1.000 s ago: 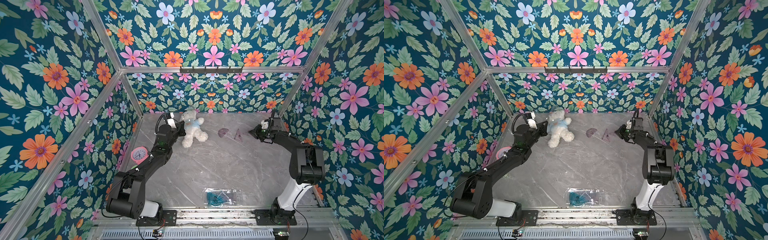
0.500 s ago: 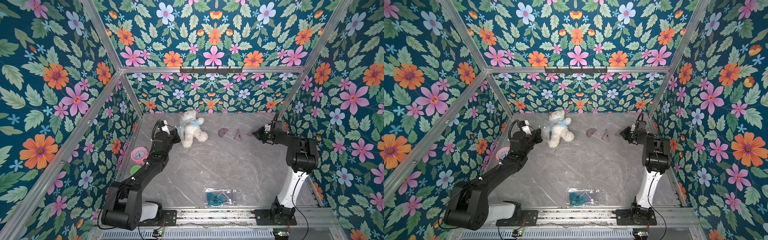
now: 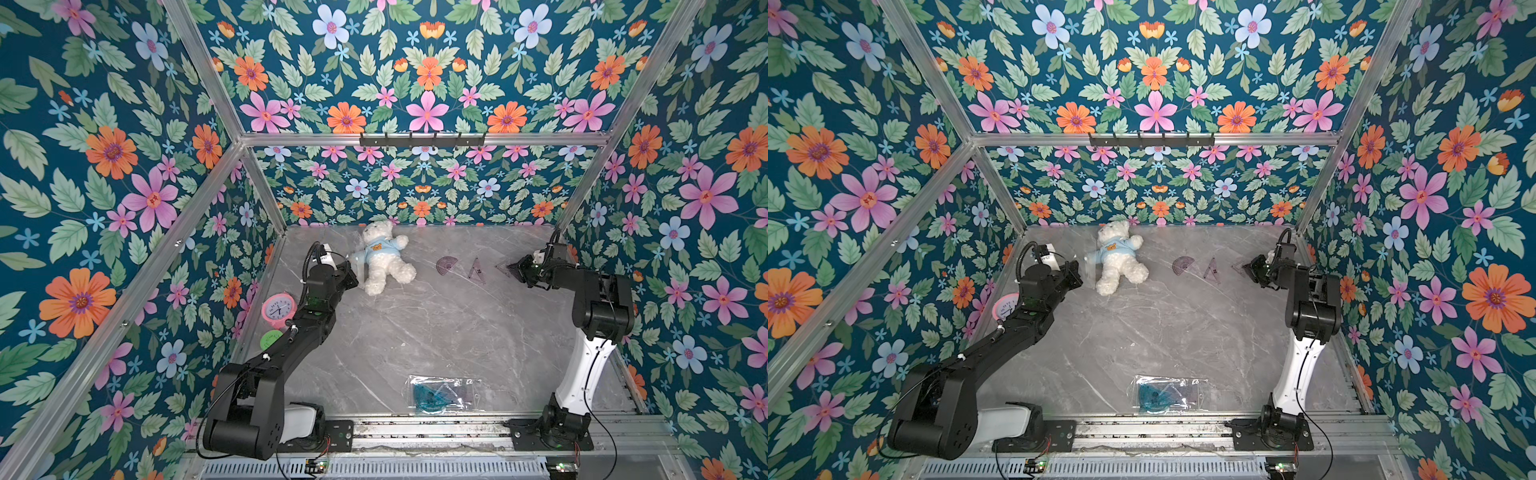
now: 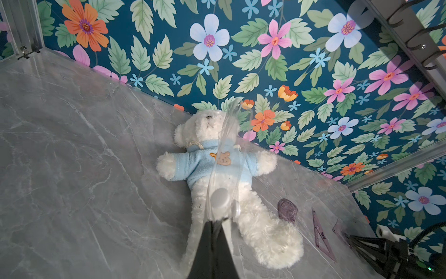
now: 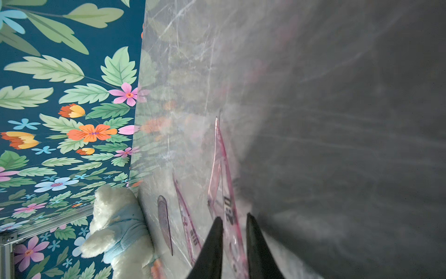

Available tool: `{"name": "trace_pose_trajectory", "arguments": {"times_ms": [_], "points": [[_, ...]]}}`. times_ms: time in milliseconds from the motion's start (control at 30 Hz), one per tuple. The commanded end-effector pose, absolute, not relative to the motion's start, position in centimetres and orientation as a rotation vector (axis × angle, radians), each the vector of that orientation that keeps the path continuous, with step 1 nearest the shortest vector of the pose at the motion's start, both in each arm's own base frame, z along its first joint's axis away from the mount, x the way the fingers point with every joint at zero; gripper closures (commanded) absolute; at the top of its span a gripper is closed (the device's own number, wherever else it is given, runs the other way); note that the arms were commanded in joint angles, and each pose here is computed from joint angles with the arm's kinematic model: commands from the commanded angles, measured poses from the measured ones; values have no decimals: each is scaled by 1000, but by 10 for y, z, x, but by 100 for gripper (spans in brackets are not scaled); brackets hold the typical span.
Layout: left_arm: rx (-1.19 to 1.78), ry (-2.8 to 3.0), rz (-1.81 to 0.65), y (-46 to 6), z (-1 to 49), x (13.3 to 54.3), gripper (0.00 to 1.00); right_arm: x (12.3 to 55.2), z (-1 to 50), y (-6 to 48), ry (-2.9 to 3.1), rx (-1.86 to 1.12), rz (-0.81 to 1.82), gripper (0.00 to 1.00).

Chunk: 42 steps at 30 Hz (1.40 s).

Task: Open the ruler set and take out the ruler
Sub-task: Place the ruler at the center of the board, then place the ruler set bag at the center of the board.

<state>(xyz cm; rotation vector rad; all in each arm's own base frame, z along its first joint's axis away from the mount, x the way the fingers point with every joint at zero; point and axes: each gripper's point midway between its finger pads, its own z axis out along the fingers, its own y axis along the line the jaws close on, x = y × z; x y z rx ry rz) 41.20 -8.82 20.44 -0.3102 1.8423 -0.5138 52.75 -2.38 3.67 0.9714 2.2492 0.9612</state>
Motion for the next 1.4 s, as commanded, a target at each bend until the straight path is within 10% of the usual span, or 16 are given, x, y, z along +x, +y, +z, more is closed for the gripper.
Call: {"name": "trace_pose_trajectory", "arguments": {"times_ms": [0,167,1067,1367], "points": [[-323,1833,-506,-85,205,413,100,531,42,-25,2226,970,964,69],[-346,1860,-499,-82,196,407,100,521,42,-32,2253,991,881,56],[-729,2180,-565,-60,85,350,100,494,161,60,2272,489,728,55],[-756,2205,-450,-46,90,341,35,477,175,92,2337,357,688,49]]}}
